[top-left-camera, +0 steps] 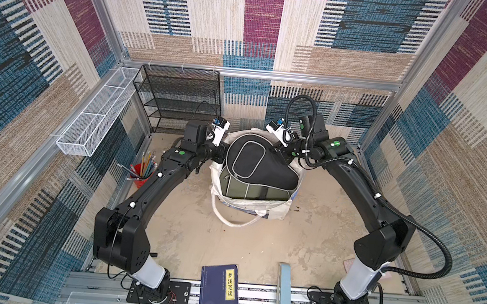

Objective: Remove the ping pong set from the canvas bag
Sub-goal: Pick up the ping pong set from the canvas bag.

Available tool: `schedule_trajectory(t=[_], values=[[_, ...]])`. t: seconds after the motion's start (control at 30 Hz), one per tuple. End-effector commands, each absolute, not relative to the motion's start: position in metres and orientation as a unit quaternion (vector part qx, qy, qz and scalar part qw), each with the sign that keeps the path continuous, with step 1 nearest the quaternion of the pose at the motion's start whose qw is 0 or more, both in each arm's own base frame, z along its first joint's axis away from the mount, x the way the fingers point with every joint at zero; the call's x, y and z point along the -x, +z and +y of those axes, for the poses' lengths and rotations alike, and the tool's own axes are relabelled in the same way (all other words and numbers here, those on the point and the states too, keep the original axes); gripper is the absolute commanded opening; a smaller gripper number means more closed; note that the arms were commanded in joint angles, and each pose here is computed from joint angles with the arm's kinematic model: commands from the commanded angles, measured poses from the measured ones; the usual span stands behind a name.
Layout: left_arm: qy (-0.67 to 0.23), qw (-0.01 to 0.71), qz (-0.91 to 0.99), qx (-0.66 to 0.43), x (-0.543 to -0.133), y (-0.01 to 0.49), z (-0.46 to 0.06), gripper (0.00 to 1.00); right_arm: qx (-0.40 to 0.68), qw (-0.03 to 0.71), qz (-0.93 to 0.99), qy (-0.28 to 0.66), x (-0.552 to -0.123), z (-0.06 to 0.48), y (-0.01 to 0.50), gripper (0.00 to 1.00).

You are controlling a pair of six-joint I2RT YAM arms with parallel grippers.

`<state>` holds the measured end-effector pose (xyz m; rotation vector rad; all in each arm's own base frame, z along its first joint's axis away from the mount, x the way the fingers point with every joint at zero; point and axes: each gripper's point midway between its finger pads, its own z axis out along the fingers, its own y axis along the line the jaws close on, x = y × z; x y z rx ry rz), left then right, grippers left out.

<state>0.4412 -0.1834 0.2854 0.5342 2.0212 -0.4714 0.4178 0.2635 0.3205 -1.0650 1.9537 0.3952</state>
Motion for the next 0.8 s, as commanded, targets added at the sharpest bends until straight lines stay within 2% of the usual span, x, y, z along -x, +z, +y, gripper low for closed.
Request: schedule_trajectory(t=[0.0,0.43,0.73,0.77], values=[[-0.193,0.494,0.819,-0.220,-0.447,0.297,-0.185,0.00,0.387,0.526,0.752,0.088,-0.446,0.251,0.365,0.00],[-0.229,0.464,0.831,-0.205,-0.456,0.278,-0.196,0.00,0.376,0.620,0.687,0.043,-0.424,0.242,0.409,0.00],[-0.250,0.457,0.830,-0.200,-0.461,0.275,-0.203,0.00,0.424,0.571,0.694,0.110,-0.407,0.271,0.359,0.00],[-0.250,0.457,0.830,-0.200,-0.461,0.275,-0.203,0.00,0.429,0.566,0.694,0.119,-0.405,0.274,0.354,0.04]])
